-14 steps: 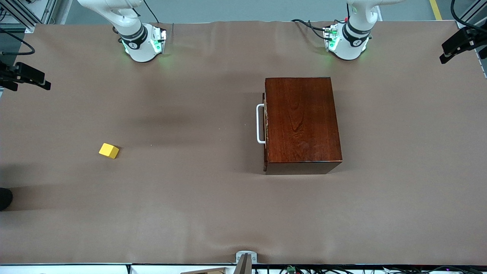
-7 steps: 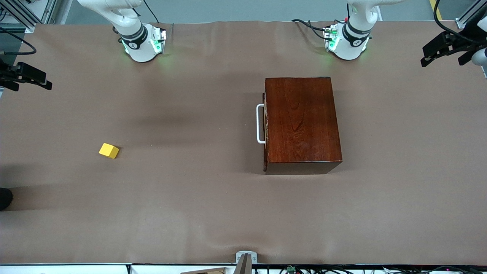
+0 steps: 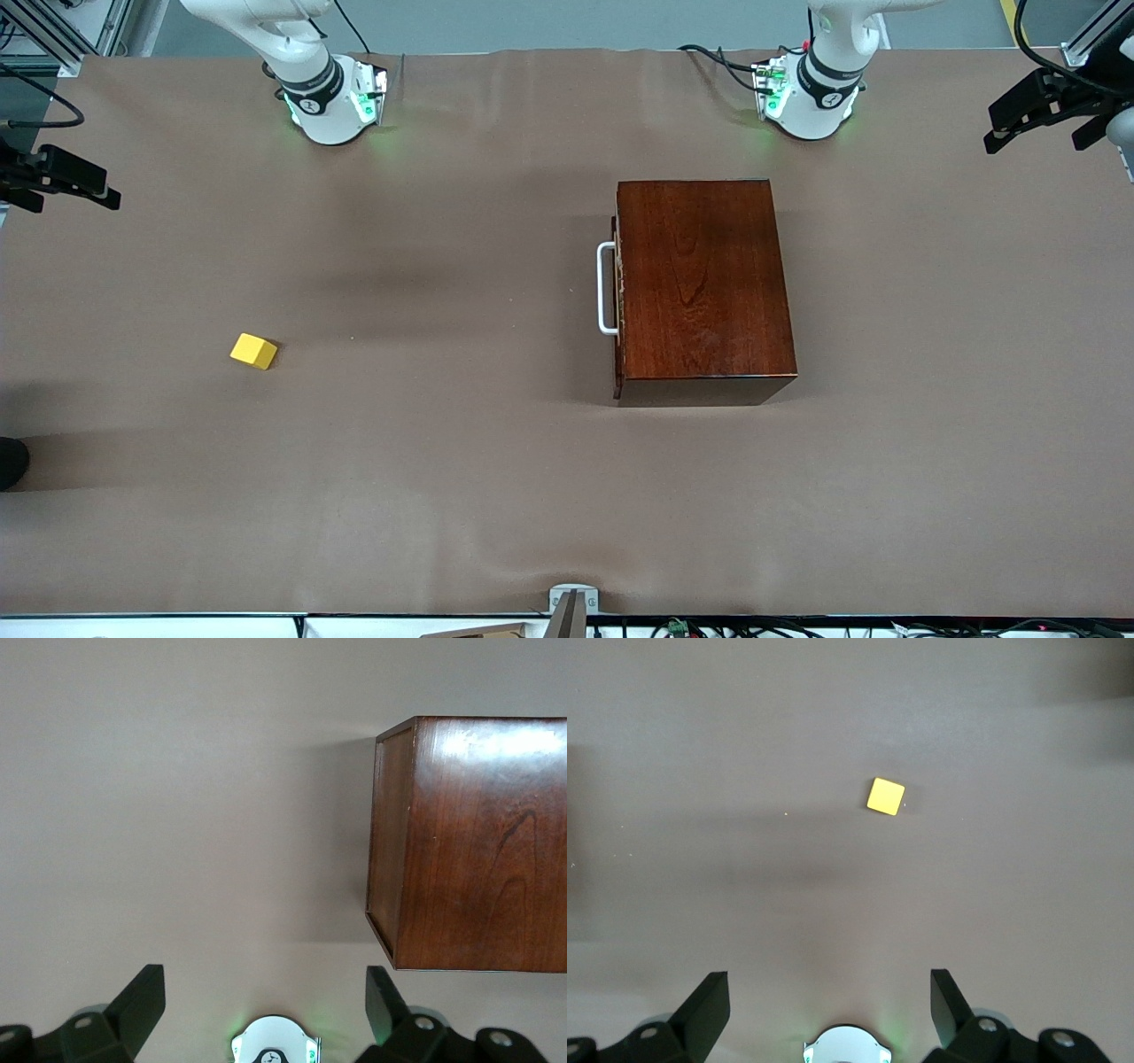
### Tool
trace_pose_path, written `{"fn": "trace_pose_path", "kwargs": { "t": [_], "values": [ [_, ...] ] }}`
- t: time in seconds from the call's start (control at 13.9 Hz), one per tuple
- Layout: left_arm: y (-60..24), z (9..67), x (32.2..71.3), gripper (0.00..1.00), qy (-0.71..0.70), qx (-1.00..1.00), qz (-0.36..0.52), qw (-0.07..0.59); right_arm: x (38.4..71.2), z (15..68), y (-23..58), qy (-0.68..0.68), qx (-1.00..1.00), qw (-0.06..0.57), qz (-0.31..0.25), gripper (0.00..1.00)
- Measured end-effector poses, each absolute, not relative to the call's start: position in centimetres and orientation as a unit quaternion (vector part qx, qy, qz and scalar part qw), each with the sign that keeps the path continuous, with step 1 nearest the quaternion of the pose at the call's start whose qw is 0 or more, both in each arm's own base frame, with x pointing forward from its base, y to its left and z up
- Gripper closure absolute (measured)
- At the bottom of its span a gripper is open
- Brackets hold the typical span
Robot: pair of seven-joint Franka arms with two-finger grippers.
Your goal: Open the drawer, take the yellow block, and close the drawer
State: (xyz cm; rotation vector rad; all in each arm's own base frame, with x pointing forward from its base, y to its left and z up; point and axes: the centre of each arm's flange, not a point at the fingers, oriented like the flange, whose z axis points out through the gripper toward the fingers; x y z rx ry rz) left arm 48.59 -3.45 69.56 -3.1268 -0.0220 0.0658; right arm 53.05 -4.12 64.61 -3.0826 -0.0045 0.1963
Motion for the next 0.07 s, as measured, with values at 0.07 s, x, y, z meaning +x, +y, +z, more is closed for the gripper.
{"fn": "trace_pose_path", "kwargs": {
  "t": [0.07],
  "values": [
    [-3.45, 69.56, 48.59, 0.0, -0.007, -1.0, 0.021, 0.007, 53.05, 64.61, -4.12, -0.001, -0.998, 0.026, 0.064, 0.0]
  ]
}}
